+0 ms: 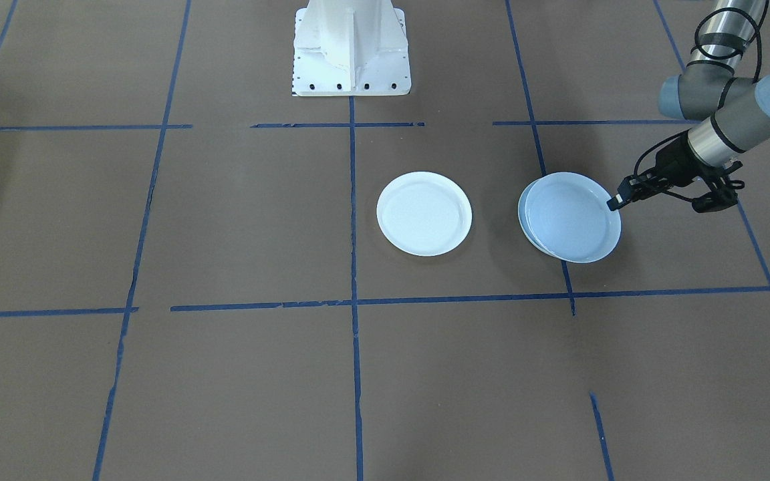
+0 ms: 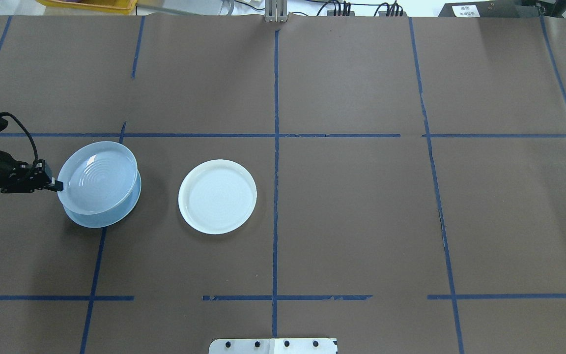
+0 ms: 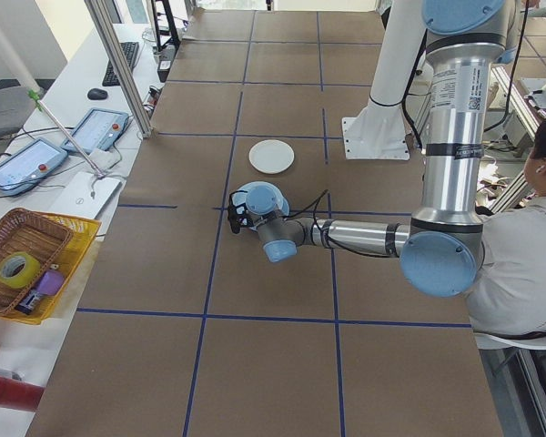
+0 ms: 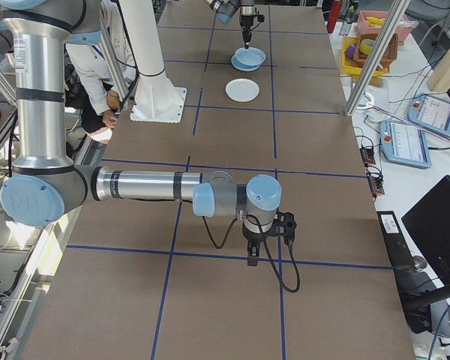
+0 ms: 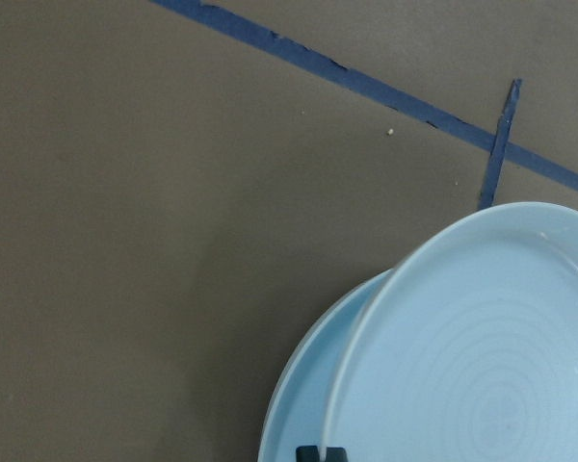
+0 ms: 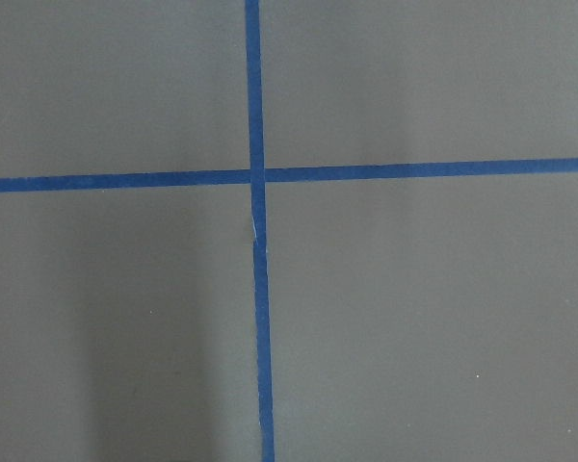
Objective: Stack plate in center
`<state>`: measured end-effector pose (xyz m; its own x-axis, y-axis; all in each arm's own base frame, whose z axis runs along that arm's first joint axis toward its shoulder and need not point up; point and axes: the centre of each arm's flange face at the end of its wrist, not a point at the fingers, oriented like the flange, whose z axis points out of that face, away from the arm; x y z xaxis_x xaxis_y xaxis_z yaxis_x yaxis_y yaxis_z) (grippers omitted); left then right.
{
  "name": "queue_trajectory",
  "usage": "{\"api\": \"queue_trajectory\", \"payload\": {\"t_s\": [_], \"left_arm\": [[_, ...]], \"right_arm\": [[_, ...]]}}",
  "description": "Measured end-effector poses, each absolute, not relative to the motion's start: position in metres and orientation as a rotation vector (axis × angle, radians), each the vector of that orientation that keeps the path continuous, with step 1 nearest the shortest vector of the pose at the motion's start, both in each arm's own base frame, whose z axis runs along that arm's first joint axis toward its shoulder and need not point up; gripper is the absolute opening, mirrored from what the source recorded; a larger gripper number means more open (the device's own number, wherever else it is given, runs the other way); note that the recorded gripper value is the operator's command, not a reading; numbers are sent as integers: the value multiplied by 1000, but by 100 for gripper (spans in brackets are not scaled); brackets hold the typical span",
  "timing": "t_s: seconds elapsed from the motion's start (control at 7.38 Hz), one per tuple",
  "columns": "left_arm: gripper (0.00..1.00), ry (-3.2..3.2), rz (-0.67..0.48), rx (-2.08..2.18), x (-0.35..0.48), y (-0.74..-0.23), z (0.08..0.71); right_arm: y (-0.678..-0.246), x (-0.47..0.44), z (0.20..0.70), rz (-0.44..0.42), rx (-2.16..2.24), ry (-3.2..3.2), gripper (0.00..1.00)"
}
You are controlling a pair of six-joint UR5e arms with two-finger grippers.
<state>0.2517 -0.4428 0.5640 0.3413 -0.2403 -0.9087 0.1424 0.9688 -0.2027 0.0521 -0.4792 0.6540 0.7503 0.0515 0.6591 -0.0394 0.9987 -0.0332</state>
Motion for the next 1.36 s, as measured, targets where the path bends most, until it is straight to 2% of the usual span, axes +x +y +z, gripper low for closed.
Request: {"api": "queue_trajectory", "payload": {"t_s": [0.14,0.54,0.81,1.36], "left_arm": [[100,1194,-246,-97,253,-440,566],[100,1217,-227,-89,257,-437,553],[100,1277,-225,-80,262,-436,506],[100,1305,-378,-83,367,-453,400]], "right_arm": [[-479,52,654,50,-18,-720,100],[-479,52,654,50,-18,-721,100],[-479,52,654,50,-18,-721,100],[-479,52,654,50,-18,-721,100]]}}
